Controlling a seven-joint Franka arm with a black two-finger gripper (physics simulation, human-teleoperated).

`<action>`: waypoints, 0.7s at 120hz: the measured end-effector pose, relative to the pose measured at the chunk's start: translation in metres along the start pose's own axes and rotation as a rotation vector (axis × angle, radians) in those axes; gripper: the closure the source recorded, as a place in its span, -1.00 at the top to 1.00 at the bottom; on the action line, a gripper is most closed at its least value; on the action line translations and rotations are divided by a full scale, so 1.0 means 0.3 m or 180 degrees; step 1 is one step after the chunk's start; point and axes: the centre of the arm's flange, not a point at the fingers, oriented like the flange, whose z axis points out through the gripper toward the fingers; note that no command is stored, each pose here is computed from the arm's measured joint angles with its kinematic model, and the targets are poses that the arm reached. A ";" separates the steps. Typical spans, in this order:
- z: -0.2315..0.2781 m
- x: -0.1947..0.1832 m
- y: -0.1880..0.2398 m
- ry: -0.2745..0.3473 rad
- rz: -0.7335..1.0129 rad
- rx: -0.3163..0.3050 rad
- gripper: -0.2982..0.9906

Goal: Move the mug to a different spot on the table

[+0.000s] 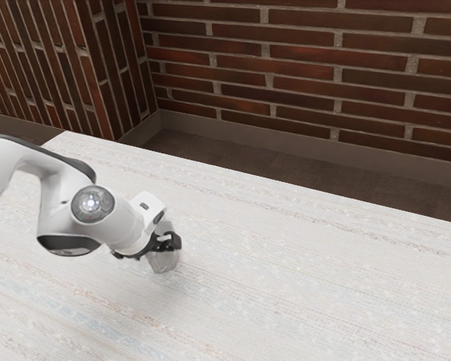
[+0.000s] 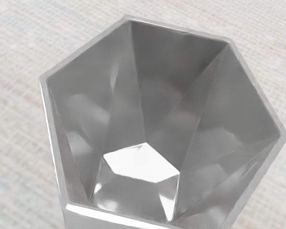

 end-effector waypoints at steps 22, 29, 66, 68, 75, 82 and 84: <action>-0.060 0.014 -0.009 0.0069 -0.0061 0.0006 0.51; -0.081 0.019 -0.018 0.0090 -0.0090 0.0003 0.52; -0.183 0.038 0.024 0.0228 -0.0074 -0.0109 0.53; -0.193 0.042 0.025 0.0245 -0.0081 -0.0113 0.53; -0.233 0.059 0.028 0.0310 -0.0105 -0.0131 0.53; -0.281 0.075 0.039 0.0382 -0.0123 -0.0165 0.54; -0.302 0.078 0.047 0.0404 -0.0134 -0.0185 0.54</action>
